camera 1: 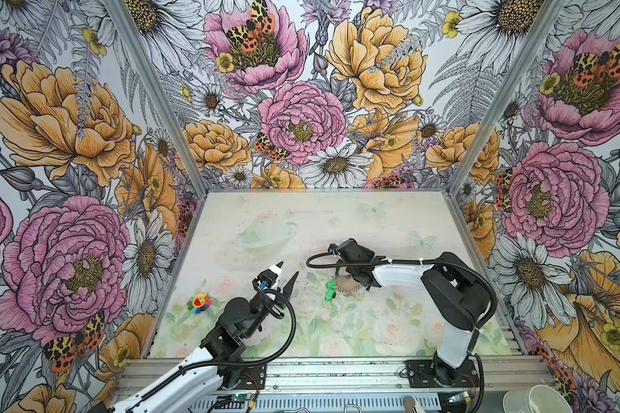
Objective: Attach keys to a key ring
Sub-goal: Place the keyring at the center of the table.
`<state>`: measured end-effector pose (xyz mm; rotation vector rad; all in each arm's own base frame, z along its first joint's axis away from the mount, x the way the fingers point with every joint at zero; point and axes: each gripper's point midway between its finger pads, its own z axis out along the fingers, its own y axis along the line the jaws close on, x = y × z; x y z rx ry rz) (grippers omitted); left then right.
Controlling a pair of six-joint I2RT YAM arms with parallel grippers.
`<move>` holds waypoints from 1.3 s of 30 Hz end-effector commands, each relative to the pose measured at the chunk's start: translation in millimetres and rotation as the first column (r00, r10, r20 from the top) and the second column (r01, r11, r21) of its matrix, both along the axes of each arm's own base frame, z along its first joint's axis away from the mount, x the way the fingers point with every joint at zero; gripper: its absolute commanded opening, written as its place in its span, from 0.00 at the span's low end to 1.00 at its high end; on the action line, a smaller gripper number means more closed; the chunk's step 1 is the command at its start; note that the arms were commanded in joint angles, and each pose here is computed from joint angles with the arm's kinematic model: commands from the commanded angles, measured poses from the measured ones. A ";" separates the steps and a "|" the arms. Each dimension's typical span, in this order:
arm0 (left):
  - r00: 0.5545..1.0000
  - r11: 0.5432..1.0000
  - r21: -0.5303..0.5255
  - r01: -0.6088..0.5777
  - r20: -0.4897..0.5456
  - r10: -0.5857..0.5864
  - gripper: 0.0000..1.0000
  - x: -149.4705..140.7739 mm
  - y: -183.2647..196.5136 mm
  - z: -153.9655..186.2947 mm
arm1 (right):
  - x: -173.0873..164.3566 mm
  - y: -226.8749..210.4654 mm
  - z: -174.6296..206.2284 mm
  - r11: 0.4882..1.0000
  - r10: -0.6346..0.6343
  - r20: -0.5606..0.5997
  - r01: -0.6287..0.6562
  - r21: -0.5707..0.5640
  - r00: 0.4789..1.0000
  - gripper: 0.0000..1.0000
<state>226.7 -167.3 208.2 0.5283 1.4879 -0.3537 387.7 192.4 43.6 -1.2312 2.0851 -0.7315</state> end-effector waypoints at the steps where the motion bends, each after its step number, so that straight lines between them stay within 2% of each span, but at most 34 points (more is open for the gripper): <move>1: 0.999 1.000 0.001 -0.029 -0.017 0.029 0.56 2.4 5.5 -6.9 | 17.4 -4.2 6.0 0.999 -0.047 0.028 0.047 0.008 0.998 0.23; 9: 0.999 1.000 0.000 -0.028 -0.019 0.028 0.57 3.6 4.8 -9.2 | 33.9 -21.0 6.8 0.994 -0.107 0.037 0.107 0.004 0.994 0.35; 17: 0.999 0.999 -0.008 -0.046 -0.029 0.045 0.57 8.9 6.5 -9.5 | 23.6 -34.4 19.3 0.993 -0.115 0.040 0.116 -0.010 0.993 0.62; 21: 0.997 0.998 -0.010 -0.064 -0.041 0.063 0.59 12.4 8.9 -8.0 | 8.6 -40.9 34.0 0.992 -0.122 0.036 0.121 0.036 0.992 0.71; 25: 0.979 0.980 -0.003 -0.200 -0.048 0.199 0.66 26.0 29.2 -0.4 | -11.1 -38.9 61.1 0.979 -0.116 0.035 0.109 0.173 0.993 0.76; 27: 0.951 0.953 0.006 -0.304 -0.057 0.304 0.69 35.3 46.2 1.7 | -19.8 -35.4 75.4 0.961 -0.103 0.040 0.089 0.262 0.994 0.78; 29: 0.891 0.895 0.010 -0.447 -0.081 0.446 0.72 46.6 73.1 -0.6 | -25.6 -34.1 91.5 0.926 -0.107 0.047 0.083 0.369 0.993 0.78; 31: 0.820 0.826 -0.004 -0.564 -0.119 0.559 0.80 57.9 100.4 -1.9 | -26.5 -37.3 103.7 0.882 -0.127 0.046 0.092 0.462 0.991 0.78; 34: 0.745 0.757 -0.003 -0.654 -0.176 0.643 0.99 74.0 128.9 -7.1 | -21.3 -56.8 119.9 0.832 -0.207 0.085 0.129 0.540 0.975 0.78; 39: 0.659 0.684 0.048 -0.728 -0.224 0.718 0.99 99.3 159.6 -20.3 | -12.6 -100.5 133.7 0.734 -0.369 0.107 0.219 0.643 0.923 0.80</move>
